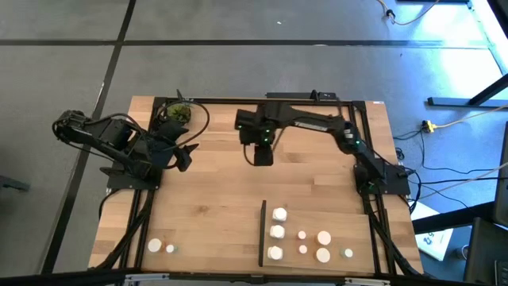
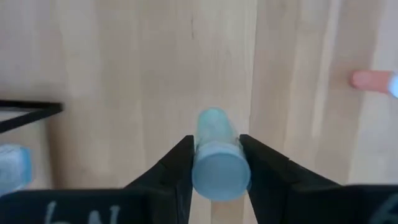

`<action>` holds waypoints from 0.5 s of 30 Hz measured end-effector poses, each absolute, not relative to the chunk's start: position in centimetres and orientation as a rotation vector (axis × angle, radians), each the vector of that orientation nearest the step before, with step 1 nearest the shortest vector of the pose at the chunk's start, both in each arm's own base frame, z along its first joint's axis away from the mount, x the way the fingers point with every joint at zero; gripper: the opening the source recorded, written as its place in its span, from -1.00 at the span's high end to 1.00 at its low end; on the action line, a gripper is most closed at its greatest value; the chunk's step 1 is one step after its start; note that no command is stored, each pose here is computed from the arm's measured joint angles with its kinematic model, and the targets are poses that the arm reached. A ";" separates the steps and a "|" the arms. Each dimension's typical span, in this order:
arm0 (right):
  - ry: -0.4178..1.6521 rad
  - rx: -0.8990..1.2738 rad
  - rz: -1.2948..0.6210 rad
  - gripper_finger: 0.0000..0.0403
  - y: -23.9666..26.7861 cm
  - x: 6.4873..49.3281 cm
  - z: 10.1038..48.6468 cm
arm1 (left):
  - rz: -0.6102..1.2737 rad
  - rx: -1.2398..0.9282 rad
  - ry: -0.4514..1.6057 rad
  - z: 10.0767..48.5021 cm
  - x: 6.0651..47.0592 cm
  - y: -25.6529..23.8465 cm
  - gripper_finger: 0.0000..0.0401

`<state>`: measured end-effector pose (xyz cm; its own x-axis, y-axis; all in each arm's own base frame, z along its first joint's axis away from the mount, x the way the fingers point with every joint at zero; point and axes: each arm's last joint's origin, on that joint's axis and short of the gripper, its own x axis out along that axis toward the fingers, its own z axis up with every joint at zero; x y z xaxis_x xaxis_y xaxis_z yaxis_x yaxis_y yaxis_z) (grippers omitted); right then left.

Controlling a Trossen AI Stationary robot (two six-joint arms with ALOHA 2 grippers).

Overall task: Pick and place medicine bottles onto shelf by color
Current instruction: Put the middle left blue pill bottle on the shelf

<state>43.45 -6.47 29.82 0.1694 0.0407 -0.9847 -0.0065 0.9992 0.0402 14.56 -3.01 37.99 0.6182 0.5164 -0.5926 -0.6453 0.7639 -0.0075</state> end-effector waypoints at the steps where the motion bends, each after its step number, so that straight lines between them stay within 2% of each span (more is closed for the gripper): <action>1: 1.389 0.028 0.012 0.40 -6.2 42.9 30.8 | 0.671 -0.222 0.606 38.0 14.6 -3.0 -0.42; 4: 1.383 -0.002 -0.065 0.40 -5.3 40.9 33.6 | 0.664 -0.226 0.591 38.1 14.7 -3.1 -0.42; 11: 1.224 0.004 -0.156 0.40 -3.3 36.9 39.4 | 0.659 -0.255 0.542 38.4 15.1 -3.2 -0.42; 15: 1.147 0.001 -0.155 0.39 -2.4 34.7 41.9 | 0.656 -0.261 0.534 38.4 15.5 -3.3 -0.42</action>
